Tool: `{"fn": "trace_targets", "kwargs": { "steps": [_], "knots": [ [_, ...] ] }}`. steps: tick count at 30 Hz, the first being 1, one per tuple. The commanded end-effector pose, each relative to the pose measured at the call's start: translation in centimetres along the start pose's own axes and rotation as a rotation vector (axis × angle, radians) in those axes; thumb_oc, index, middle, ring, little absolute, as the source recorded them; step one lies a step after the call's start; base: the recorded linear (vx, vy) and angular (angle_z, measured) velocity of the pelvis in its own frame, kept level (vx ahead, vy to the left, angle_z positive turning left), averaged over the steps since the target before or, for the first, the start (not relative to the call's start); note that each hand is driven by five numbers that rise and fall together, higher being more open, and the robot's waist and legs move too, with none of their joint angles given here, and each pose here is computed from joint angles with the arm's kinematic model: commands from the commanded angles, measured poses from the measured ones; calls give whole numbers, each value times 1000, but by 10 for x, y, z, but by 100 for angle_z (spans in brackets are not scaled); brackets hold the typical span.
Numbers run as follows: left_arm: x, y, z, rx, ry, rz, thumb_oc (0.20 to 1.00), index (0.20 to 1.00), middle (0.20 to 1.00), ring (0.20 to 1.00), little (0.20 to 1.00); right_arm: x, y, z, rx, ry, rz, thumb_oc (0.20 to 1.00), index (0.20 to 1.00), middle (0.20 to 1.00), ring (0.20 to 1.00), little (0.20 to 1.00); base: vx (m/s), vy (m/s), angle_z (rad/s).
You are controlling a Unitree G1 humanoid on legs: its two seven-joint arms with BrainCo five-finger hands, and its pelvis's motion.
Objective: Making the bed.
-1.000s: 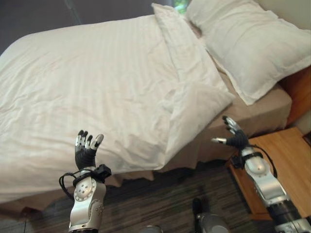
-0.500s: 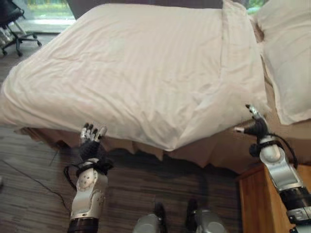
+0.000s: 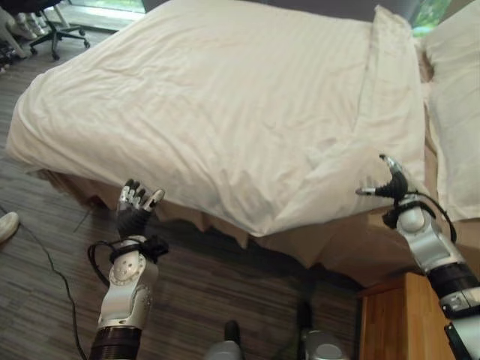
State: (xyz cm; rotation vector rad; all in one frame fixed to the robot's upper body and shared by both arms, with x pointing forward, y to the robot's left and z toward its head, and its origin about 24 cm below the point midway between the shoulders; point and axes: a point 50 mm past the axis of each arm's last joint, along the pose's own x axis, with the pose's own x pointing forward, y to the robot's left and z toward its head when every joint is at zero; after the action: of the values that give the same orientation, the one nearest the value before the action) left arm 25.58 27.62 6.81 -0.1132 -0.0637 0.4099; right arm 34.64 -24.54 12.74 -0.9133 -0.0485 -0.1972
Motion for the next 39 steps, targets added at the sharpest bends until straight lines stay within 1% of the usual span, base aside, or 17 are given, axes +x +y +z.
{"fn": "trace_targets", "kwargs": {
  "steps": [1, 6, 7, 10, 11, 12, 13, 18, 19, 24, 26, 29, 30, 31, 32, 35, 39],
  "knots": [
    [10, -7, 29, 22, -142, -38, 1000, 1000, 1000, 1000, 1000, 19, -33, 30, -81, -108, -97, 1000, 1000, 1000, 1000, 1000, 98, -110, 7],
    [13, -5, 32, 6, -149, -34, 1000, 1000, 1000, 1000, 1000, 34, -63, 51, -169, -153, -154, 1000, 1000, 1000, 1000, 1000, 54, -116, 12],
    [16, -3, 34, 9, -158, -27, 1000, 1000, 1000, 1000, 1000, 40, -79, 60, -197, -166, -183, 1000, 1000, 1000, 1000, 1000, 23, -100, 12],
    [18, -2, 37, -6, -164, -17, 1000, 1000, 1000, 1000, 1000, 44, -88, 70, -191, -182, -209, 1000, 1000, 1000, 1000, 1000, 19, -101, 18],
    [29, -18, 35, 56, -151, -32, 1000, 1000, 1000, 1000, 1000, 48, -78, 83, -166, -209, -199, 1000, 1000, 1000, 1000, 1000, -1, -85, 15],
    [32, -20, 36, 54, -158, -33, 1000, 1000, 1000, 1000, 1000, 49, -80, 84, -165, -210, -207, 1000, 1000, 1000, 1000, 1000, -17, -79, 15],
    [44, -28, 49, 58, -195, -37, 1000, 1000, 1000, 1000, 1000, 59, -84, 87, -195, -163, -222, 1000, 1000, 1000, 1000, 1000, 6, -56, 12],
    [68, -37, 76, 43, -262, -5, 1000, 1000, 1000, 1000, 1000, 71, -104, 104, -225, -141, -283, 1000, 1000, 1000, 1000, 1000, -6, -71, 11],
    [78, -47, 84, 39, -267, -11, 1000, 1000, 1000, 1000, 1000, 75, -110, 109, -232, -124, -300, 1000, 1000, 1000, 1000, 1000, -59, -116, 14],
    [102, -80, 106, 58, -274, -29, 1000, 1000, 1000, 1000, 1000, 84, -114, 119, -361, -80, -313, 1000, 1000, 1000, 1000, 1000, -36, -108, 9],
    [107, -85, 105, 63, -247, -23, 1000, 1000, 1000, 1000, 1000, 86, -109, 117, -413, -58, -300, 1000, 1000, 1000, 1000, 1000, -27, -51, 1],
    [112, -101, 102, 73, -213, -38, 1000, 1000, 1000, 1000, 1000, 88, -91, 105, -406, -4, -243, 1000, 1000, 1000, 1000, 1000, -3, 1, -8],
    [110, -104, 102, 83, -218, -50, 1000, 1000, 1000, 1000, 1000, 88, -85, 102, -405, 6, -225, 489, 489, 489, 489, 489, 20, 30, -6],
    [110, -104, 101, 83, -218, -49, 1000, 1000, 1000, 1000, 1000, 88, -85, 102, -405, 6, -224, 288, 288, 288, 288, 288, 24, 30, -5],
    [109, -106, 100, 79, -223, -57, 1000, 1000, 1000, 1000, 1000, 87, -76, 99, -407, 7, -201, 200, 200, 200, 200, 200, 16, 28, -5],
    [102, -106, 89, 82, -213, -70, 1000, 1000, 1000, 1000, 1000, 84, -55, 99, -381, -34, -156, 200, 200, 200, 200, 200, 36, 57, -12],
    [82, -89, 65, 65, -192, -66, 1000, 1000, 1000, 1000, 1000, 66, -38, 107, -340, -195, -141, 200, 200, 200, 200, 200, 67, 92, -19]
  ]
}}
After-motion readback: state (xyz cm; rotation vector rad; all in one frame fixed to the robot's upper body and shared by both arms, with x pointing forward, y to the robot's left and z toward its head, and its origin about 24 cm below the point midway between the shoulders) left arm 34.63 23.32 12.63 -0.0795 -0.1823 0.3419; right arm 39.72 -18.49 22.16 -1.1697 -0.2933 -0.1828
